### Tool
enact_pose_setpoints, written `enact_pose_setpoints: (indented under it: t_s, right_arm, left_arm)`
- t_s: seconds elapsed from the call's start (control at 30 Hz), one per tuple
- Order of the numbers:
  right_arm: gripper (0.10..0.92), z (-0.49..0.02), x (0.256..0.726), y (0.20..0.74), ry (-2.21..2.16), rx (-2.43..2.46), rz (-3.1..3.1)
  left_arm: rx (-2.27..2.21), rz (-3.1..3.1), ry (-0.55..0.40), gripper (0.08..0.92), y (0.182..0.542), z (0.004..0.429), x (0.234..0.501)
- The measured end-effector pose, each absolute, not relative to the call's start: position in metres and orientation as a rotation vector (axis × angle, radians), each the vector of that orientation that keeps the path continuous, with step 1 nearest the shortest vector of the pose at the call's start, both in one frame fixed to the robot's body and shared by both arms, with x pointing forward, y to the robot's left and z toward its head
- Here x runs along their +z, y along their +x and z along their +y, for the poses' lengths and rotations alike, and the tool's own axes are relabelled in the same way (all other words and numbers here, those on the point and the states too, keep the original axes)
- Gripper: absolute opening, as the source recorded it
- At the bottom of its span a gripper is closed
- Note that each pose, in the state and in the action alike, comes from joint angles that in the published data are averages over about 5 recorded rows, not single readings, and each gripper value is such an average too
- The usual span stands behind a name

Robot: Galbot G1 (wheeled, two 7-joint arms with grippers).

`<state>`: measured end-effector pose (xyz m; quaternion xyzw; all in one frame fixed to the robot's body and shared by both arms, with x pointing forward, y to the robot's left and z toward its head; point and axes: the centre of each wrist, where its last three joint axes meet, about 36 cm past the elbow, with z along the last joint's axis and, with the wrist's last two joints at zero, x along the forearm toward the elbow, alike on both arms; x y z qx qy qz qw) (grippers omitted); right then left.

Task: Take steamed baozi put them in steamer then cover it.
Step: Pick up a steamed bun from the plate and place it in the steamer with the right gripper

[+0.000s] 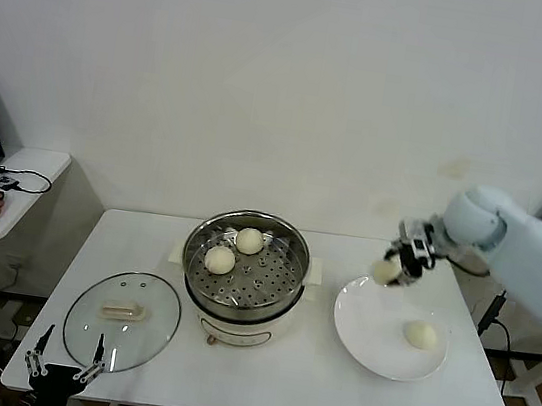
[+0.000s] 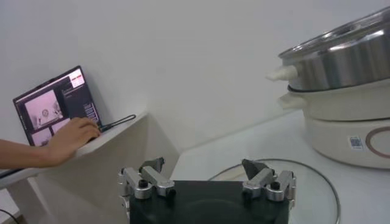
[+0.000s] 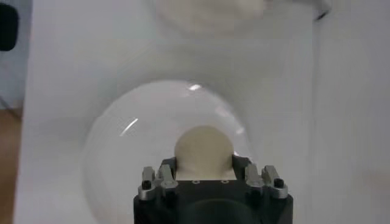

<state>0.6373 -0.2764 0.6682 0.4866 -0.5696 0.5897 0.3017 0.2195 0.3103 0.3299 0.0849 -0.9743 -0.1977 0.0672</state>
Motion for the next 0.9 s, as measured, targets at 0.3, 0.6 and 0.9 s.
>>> enact_pose_setpoints:
  t_s: [0.3, 0.6, 0.9]
  right_arm:
    - [0.587, -0.171, 0.698, 0.645, 1.469, 1.673, -1.497]
    - [0.589, -0.084, 0.662, 0.641, 1.681, 1.756, -1.337]
    - [0.594, -0.047, 0.614, 0.634, 1.841, 1.849, -1.141]
  left_arm:
    - [-0.595, -2.936, 0.274, 0.823, 0.219, 0.314, 0.330]
    - [-0.601, -2.937, 0.302, 0.823, 0.215, 0.319, 0.335]
    - [-0.603, -2.941, 0.325, 0.823, 0.215, 0.321, 0.337]
